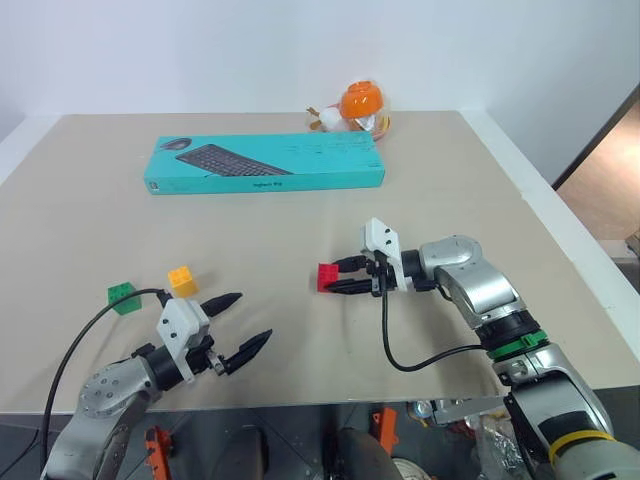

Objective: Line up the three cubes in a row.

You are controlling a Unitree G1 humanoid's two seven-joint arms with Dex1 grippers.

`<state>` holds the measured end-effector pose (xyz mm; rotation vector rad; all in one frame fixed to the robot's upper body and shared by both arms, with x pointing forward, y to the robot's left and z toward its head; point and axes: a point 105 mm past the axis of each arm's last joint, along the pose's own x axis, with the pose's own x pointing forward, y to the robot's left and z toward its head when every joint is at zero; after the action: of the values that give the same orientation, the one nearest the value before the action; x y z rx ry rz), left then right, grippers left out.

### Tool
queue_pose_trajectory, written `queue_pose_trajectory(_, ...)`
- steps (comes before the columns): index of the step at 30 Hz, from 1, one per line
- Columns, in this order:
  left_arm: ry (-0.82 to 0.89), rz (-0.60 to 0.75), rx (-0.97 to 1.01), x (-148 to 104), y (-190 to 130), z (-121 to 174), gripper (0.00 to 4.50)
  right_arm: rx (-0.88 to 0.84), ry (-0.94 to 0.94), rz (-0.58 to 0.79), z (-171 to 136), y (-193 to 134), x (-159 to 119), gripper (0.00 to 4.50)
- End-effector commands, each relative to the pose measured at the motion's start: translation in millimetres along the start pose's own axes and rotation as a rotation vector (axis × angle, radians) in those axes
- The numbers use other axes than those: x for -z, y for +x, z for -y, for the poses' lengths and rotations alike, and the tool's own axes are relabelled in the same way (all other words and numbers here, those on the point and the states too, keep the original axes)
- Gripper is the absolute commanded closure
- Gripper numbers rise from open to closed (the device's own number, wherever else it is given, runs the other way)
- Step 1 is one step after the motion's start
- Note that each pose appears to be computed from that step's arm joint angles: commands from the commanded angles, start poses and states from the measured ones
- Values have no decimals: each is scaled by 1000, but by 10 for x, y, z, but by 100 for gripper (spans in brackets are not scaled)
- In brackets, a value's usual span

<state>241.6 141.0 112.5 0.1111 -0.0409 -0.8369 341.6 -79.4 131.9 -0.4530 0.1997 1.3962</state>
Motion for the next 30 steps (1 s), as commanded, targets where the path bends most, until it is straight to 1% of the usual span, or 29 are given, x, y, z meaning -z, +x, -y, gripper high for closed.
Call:
queue_pose_trajectory(1, 39, 36, -10, -159, 25, -6, 0, 4, -64, 35, 59, -21, -132, 327)
queue_pose_trajectory(8, 42, 42, -3, -216, 109, -15, 0, 11, -64, 45, 92, 13, -75, 327)
queue_pose_trajectory(18, 40, 48, 17, -274, 206, -29, 0, 11, -66, 7, 143, 31, 32, 327)
queue_pose_trajectory(20, 39, 47, 19, -276, 210, -29, 0, 8, -87, -7, 144, 20, 45, 221)
queue_pose_trajectory(23, 35, 44, 15, -279, 213, -31, 0, 9, -101, -1, 138, -5, 12, 116)
queue_pose_trajectory(24, 33, 43, 11, -279, 212, -34, 0, 9, -112, 2, 131, -12, -4, 89)
queue_pose_trajectory(26, 28, 42, -5, -282, 207, -48, 0, 9, -123, 18, 112, -31, -58, 10)
queue_pose_trajectory(30, 30, 53, -74, -323, 167, -102, 0, 38, -147, 75, 94, -102, -246, 4)
